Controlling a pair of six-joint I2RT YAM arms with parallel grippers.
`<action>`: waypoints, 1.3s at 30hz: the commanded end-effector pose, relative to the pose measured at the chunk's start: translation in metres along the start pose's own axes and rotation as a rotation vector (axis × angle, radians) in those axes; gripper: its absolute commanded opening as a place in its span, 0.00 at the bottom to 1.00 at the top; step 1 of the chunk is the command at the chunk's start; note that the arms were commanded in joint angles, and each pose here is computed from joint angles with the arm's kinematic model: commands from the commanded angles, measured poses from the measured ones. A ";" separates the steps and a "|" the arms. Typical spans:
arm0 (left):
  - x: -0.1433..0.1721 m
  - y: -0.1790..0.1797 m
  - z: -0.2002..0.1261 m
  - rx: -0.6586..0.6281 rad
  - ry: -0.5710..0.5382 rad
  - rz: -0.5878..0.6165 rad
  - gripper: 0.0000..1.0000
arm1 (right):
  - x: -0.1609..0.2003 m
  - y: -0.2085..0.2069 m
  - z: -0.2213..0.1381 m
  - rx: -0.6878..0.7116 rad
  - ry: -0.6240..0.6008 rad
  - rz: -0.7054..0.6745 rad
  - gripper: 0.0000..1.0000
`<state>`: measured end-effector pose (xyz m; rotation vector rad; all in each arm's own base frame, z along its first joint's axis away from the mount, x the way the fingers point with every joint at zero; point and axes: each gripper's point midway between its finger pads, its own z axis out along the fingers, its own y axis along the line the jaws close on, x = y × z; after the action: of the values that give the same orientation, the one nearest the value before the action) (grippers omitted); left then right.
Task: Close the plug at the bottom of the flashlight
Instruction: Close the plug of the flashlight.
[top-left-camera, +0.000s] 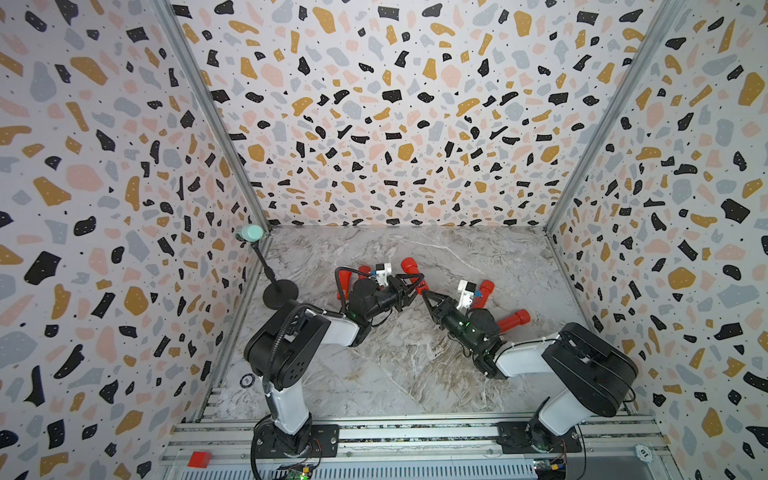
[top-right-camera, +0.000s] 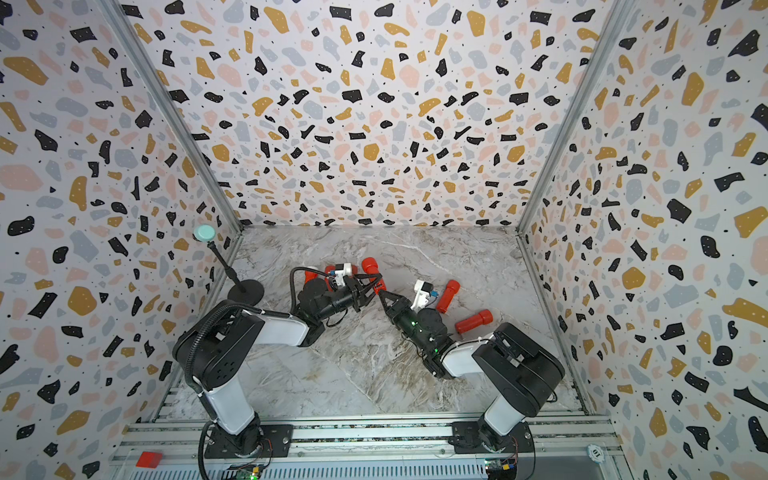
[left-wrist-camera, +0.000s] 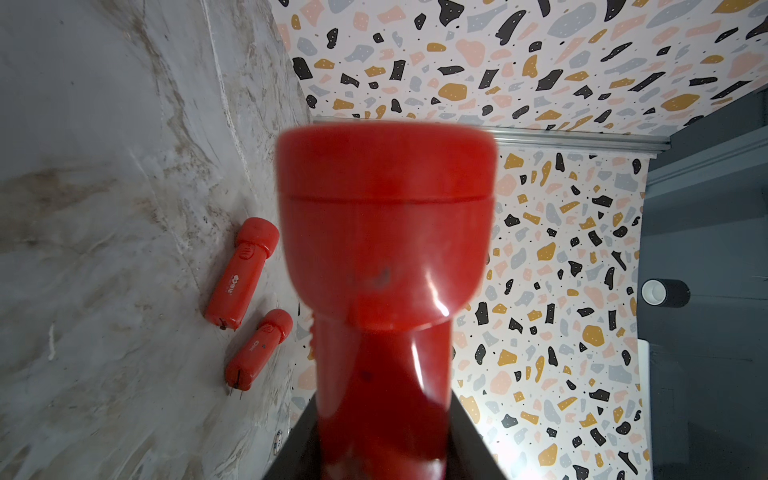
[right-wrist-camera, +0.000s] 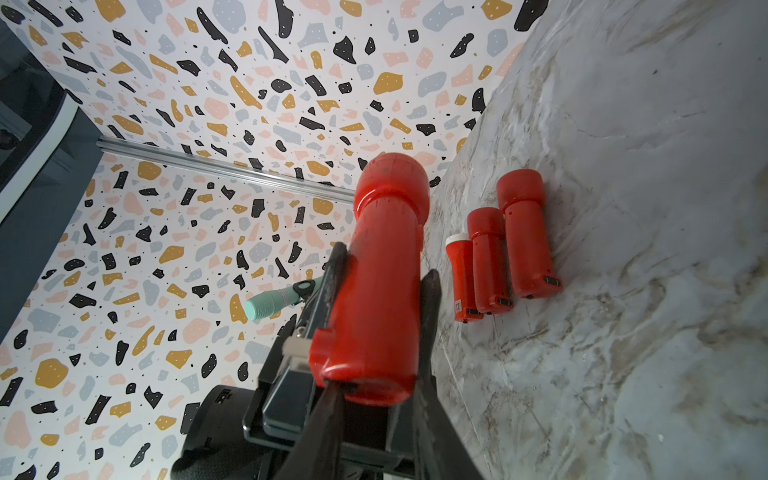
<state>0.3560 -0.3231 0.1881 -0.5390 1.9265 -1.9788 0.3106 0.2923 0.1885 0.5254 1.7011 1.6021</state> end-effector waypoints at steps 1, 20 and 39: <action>0.014 -0.034 -0.001 0.118 0.057 0.066 0.00 | 0.003 -0.006 0.006 0.028 0.008 0.004 0.29; 0.014 -0.036 -0.001 0.127 0.058 0.066 0.00 | 0.003 -0.012 0.005 0.041 0.002 0.021 0.26; 0.015 -0.040 -0.001 0.140 0.062 0.071 0.00 | 0.005 -0.035 -0.001 0.107 -0.004 0.051 0.25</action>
<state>0.3583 -0.3215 0.1882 -0.5585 1.9185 -1.9762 0.3135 0.2918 0.1778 0.5897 1.7164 1.6104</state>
